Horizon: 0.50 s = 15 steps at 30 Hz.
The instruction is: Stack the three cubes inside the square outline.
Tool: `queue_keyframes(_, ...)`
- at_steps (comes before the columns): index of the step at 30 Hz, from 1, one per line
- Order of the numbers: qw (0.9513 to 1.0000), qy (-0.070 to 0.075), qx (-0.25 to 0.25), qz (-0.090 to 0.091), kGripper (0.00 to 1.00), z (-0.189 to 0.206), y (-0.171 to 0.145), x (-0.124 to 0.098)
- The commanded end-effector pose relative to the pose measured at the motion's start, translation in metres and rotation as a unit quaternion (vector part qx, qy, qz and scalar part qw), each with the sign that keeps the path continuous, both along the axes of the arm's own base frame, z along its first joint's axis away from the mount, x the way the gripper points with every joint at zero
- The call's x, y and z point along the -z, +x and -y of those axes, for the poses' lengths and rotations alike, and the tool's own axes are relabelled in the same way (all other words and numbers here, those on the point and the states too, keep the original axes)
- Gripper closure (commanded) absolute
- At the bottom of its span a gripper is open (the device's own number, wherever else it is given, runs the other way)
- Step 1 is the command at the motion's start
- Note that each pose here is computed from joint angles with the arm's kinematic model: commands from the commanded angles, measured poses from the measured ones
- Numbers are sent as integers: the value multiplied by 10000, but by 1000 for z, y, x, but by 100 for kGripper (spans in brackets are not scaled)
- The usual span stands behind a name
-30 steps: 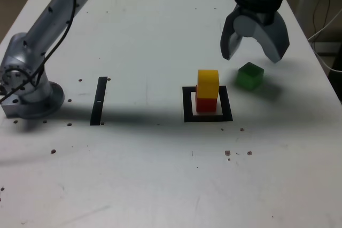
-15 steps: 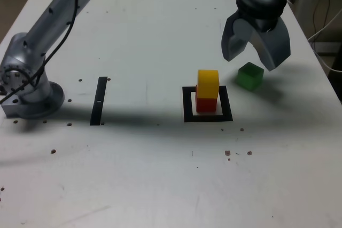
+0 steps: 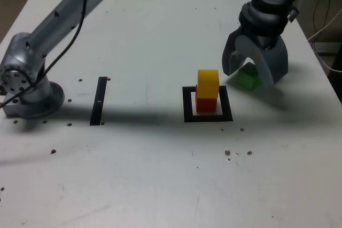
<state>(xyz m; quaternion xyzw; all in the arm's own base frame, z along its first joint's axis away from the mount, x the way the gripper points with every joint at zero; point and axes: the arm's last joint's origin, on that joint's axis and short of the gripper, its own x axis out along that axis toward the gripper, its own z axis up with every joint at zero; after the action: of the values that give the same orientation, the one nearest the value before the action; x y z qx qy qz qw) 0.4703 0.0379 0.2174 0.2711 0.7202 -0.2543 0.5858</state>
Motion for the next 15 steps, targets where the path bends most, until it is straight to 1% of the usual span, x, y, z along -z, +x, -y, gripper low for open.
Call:
queue_keyframes(1, 10000, 9, -23, 35, 12, 2, 1, -1)
queue_keyframes(3, 10000, 8, -75, 48, 16, 4, 1, -2)
queue_keyframes(6, 9998, 20, -181, 74, 26, 5, 2, -2)
queue_keyframes(7, 9997, 30, -213, 89, 31, 5, 2, -3)
queue_keyframes(9, 9995, 48, -271, 145, 43, 6, 3, -3)
queue_keyframes(11, 9993, 46, -304, 196, 52, 6, 4, -5)
queue_keyframes(13, 9992, 31, -320, 234, 57, 6, 4, -5)
queue_keyframes(15, 9992, 16, -325, 252, 59, 6, 4, -6)
